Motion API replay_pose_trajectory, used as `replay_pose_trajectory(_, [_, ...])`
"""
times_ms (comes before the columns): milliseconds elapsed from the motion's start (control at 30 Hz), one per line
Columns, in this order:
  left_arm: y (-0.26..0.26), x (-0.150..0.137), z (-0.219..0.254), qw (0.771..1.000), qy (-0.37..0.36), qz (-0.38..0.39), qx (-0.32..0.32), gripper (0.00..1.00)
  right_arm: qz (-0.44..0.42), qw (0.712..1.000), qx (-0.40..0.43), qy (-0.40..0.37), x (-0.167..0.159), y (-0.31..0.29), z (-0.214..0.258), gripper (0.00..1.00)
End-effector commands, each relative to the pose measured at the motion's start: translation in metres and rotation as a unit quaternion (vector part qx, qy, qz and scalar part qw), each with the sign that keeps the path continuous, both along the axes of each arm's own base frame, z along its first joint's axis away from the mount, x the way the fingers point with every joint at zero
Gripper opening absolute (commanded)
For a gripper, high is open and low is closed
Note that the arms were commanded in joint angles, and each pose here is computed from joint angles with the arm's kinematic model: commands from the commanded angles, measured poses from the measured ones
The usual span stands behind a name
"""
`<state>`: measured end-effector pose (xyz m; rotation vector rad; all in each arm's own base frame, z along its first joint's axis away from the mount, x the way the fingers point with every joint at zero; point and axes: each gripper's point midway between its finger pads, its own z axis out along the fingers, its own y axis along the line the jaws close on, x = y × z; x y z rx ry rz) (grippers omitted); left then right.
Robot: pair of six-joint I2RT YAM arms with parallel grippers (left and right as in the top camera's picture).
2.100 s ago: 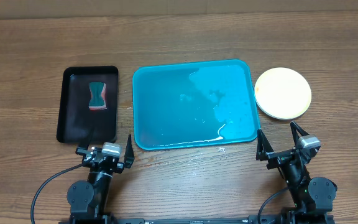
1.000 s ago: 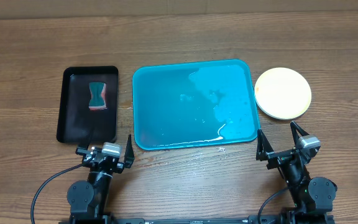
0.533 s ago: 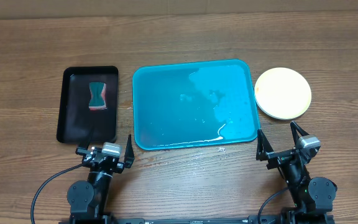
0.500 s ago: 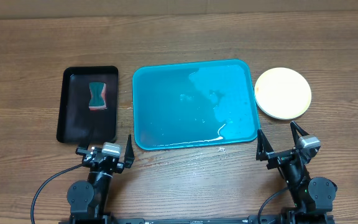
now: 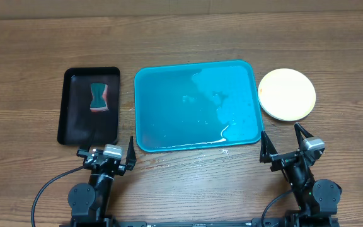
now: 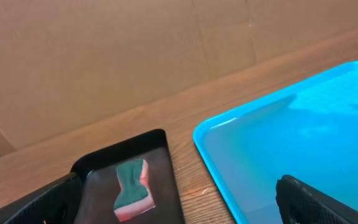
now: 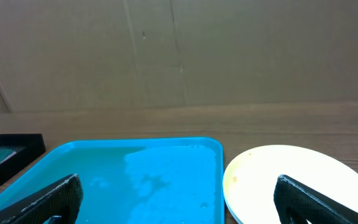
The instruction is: Clean dirty plates on tray and stack at the side
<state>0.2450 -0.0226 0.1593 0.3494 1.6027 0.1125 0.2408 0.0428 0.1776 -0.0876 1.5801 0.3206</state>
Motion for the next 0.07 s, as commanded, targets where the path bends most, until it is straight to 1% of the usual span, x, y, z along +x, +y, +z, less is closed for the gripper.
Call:
replay_pose_trajectory(0, [0.0019, -0.0001, 0.0001, 1.000, -0.005, 0.004, 0.011, 1.00, 0.005, 1.000, 0.001, -0.002, -0.0004, 0.0020, -0.0014, 1.00])
replay_pose_trajectory(33, [0.0019, -0.0001, 0.0001, 1.000, -0.005, 0.004, 0.011, 1.00, 0.005, 1.000, 0.001, -0.002, -0.0004, 0.0020, -0.0014, 1.00])
